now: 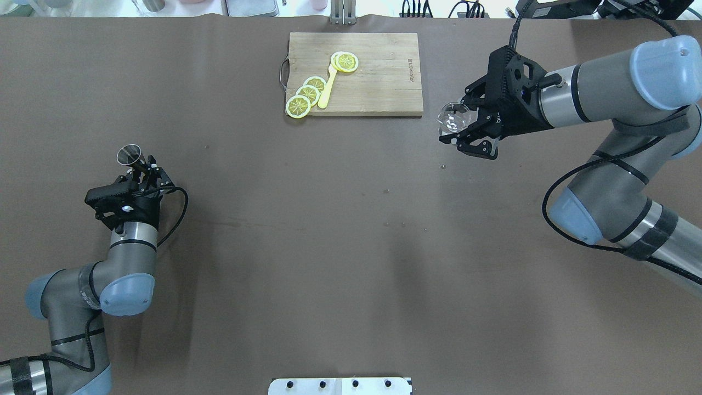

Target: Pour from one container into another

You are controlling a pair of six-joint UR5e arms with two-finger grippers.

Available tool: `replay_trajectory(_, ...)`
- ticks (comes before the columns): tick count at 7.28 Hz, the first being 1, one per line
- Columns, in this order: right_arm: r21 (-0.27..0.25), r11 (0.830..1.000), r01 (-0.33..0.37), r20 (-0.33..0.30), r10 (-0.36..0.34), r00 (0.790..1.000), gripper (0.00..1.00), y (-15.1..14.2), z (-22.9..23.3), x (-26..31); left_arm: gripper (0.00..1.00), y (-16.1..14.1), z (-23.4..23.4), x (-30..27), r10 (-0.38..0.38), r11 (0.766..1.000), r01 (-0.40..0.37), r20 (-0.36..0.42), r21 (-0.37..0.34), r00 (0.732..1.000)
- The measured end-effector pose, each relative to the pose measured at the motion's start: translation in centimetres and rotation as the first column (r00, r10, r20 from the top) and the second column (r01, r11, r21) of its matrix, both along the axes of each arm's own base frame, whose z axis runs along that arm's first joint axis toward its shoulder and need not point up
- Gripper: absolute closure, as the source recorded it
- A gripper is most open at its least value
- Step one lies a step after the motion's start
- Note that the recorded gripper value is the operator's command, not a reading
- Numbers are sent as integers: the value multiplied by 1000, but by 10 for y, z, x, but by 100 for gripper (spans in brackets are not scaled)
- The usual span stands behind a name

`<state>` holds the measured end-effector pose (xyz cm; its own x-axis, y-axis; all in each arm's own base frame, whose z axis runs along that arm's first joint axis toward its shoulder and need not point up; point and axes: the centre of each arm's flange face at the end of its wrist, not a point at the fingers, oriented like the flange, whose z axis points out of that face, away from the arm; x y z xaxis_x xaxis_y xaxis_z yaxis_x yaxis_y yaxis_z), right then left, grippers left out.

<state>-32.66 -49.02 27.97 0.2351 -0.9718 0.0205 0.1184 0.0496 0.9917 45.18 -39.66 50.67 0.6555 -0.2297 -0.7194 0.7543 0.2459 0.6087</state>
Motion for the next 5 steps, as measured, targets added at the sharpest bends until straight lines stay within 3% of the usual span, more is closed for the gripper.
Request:
replay_trajectory(2,1,1000,30,20,-30,999,100,5,-3,1,100,-7,-29,-18,-8,1000,9,-27,22,1000)
replay_trajectory(5,7,999,45,30,-45,999,100,7,-5,2,100,-21,-74,-30,86,994,-90,70,64,994)
